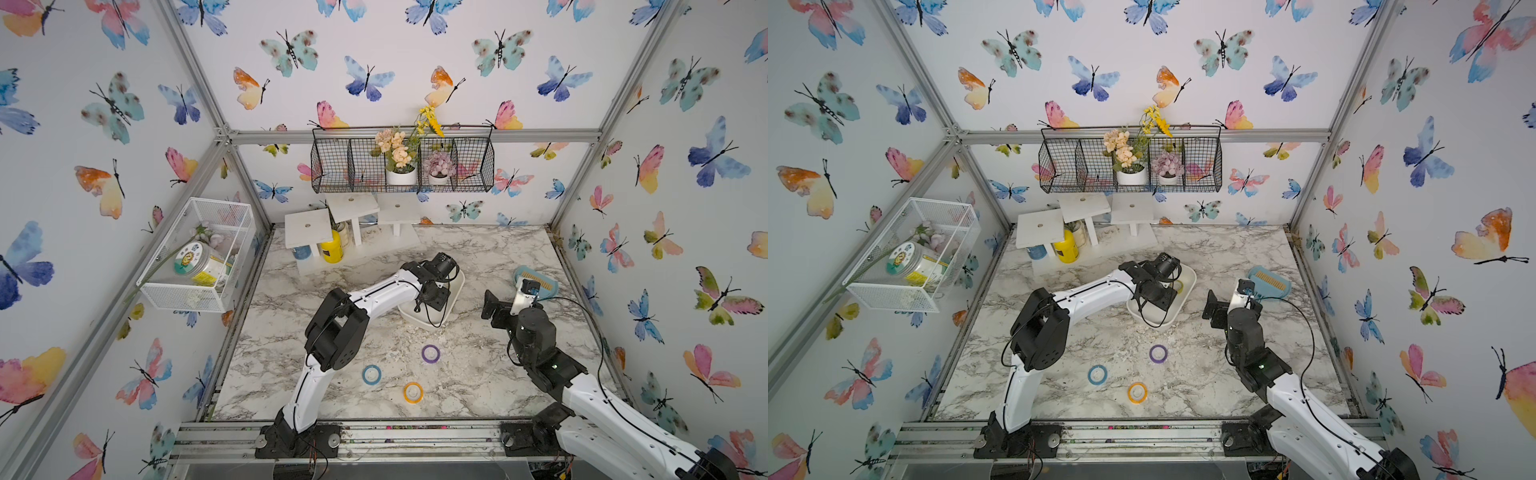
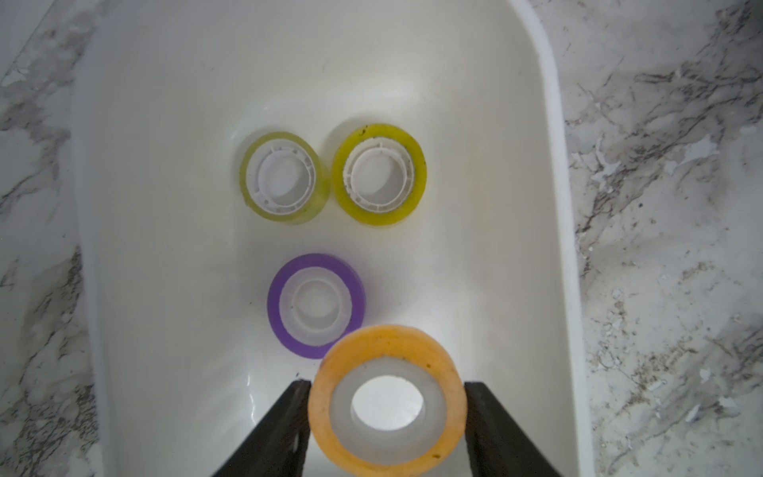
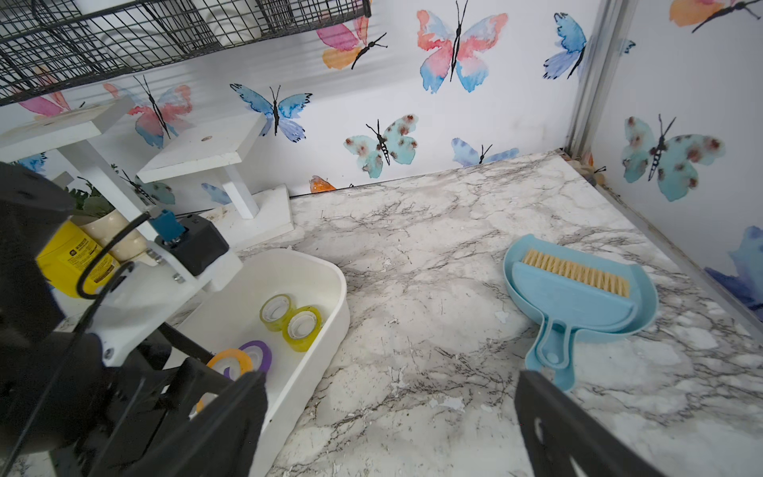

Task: Put the transparent tape into the storage box
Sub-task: Place the tape in the storage box, then pick up the tape at the center of the board.

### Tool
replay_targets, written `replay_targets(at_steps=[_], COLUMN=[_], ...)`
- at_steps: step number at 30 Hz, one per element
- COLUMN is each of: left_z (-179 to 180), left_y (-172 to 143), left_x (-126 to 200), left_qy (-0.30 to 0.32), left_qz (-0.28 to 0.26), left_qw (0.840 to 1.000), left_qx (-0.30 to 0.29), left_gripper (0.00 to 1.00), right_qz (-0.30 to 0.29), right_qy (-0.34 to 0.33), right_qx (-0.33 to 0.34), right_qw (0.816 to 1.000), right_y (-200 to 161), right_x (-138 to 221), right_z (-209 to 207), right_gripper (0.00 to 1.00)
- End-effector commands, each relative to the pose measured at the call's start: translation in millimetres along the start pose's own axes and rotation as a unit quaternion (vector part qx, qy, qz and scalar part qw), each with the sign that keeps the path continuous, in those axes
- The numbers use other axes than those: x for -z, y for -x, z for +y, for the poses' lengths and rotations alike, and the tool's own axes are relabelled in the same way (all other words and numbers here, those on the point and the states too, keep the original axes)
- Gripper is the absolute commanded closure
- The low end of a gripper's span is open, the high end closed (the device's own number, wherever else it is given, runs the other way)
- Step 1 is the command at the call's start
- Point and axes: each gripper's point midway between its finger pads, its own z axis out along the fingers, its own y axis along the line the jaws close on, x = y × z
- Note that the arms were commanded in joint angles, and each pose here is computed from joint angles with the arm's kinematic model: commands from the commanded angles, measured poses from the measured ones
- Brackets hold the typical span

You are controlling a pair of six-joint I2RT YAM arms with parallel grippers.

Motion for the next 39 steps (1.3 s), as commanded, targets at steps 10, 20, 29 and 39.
replay_targets(at_steps=[10, 20, 29, 39], left_z=[-3.2, -4.5, -7.3, 18.1], left_y=[17.2, 19.7, 57.1, 38.6], left_x=[-33.1, -33.7, 30.3, 147.5], left_qy=[-0.018, -0.021, -0.040, -0.052], left_qz=[-0.012, -0.013, -0.082, -0.209], left_qw=[1.000, 1.000, 0.996, 0.973], left_qx=[-0.002, 0.004, 0.021, 0.076], left_gripper=[0.39, 0.26, 0.19, 0.00], right_qz=[0.008, 0.008, 0.012, 0.084], right_qy=[-0.016, -0.016, -0.005, 0.108], right_qx=[0.005, 0.005, 0.009, 0.015], right_qw=[1.000, 1.000, 1.000, 0.990], right_y=[-6.5, -6.3, -7.9, -22.3], right_x=[-1.1, -1.0, -2.2, -4.0], right_z=[-6.6, -6.7, -2.4, 43.6], right_gripper=[0.01, 0.01, 0.01, 0.01])
